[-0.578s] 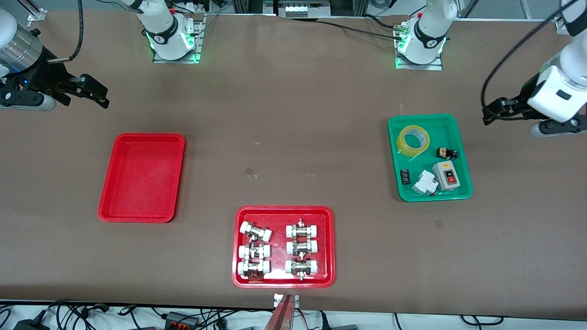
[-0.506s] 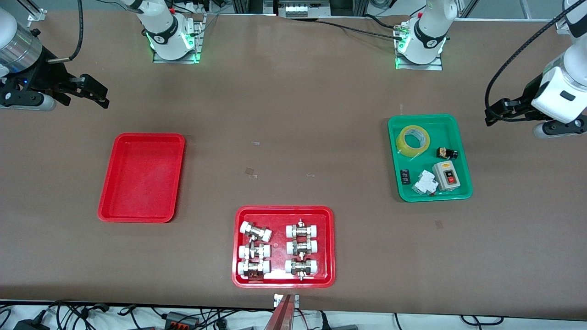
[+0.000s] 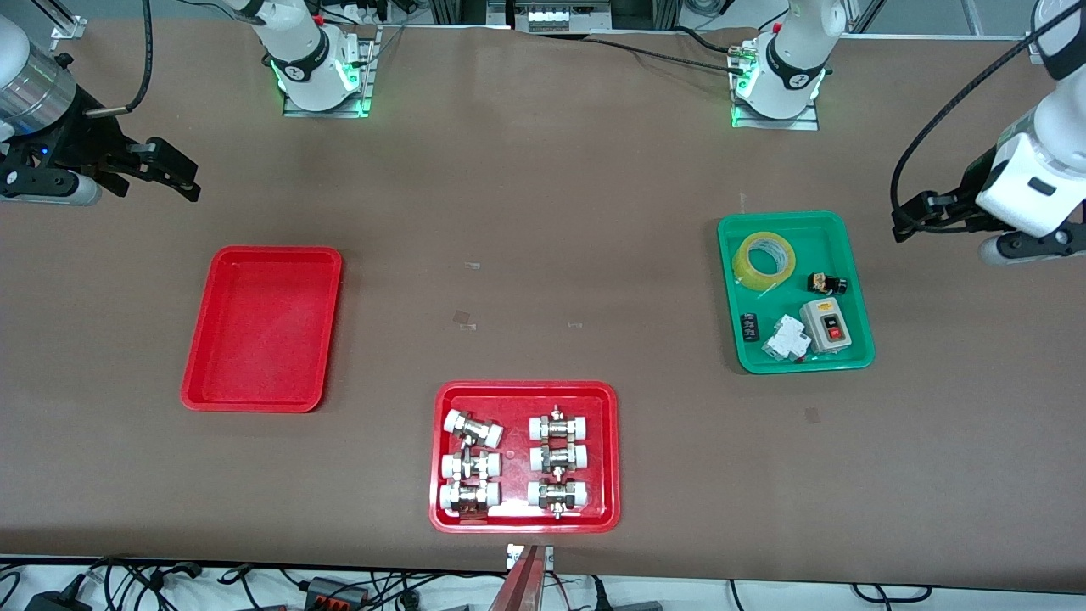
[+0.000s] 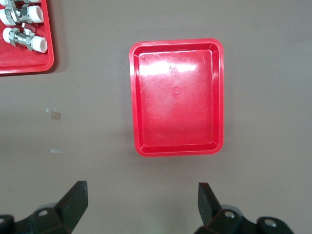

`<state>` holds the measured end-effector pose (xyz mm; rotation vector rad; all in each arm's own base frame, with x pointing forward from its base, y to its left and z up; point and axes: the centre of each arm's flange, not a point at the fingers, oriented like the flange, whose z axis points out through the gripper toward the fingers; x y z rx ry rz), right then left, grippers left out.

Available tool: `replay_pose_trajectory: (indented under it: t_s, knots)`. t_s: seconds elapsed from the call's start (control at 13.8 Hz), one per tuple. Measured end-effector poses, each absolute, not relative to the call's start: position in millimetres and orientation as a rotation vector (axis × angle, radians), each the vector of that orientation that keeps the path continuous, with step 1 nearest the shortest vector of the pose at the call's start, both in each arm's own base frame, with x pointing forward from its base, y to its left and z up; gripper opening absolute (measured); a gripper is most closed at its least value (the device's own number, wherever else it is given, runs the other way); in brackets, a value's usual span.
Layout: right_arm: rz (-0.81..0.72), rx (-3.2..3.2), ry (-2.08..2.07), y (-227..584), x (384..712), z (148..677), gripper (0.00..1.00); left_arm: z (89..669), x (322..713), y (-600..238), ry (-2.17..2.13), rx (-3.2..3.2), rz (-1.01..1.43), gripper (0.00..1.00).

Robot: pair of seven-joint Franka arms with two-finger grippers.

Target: Left arm passes tape to right arm into tray

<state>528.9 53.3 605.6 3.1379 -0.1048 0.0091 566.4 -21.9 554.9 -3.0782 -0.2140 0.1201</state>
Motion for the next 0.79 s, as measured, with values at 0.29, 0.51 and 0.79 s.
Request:
replay_pose_trajectory:
  t_s: [0.29,0.51,0.79]
  knots:
    - [0.008,3.138,-0.105,53.3,529.1,605.1,1.0,491.7,593.2,-12.3,-0.226,-3.089,0.227,1.0]
    - [0.007,3.138,-0.105,53.2,529.3,604.9,1.0,445.3,613.1,3.5,-0.261,-3.103,0.247,1.0]
    - [0.006,3.138,-0.105,53.1,529.5,604.4,1.0,386.6,629.7,13.3,-0.282,-3.118,0.286,1.0]
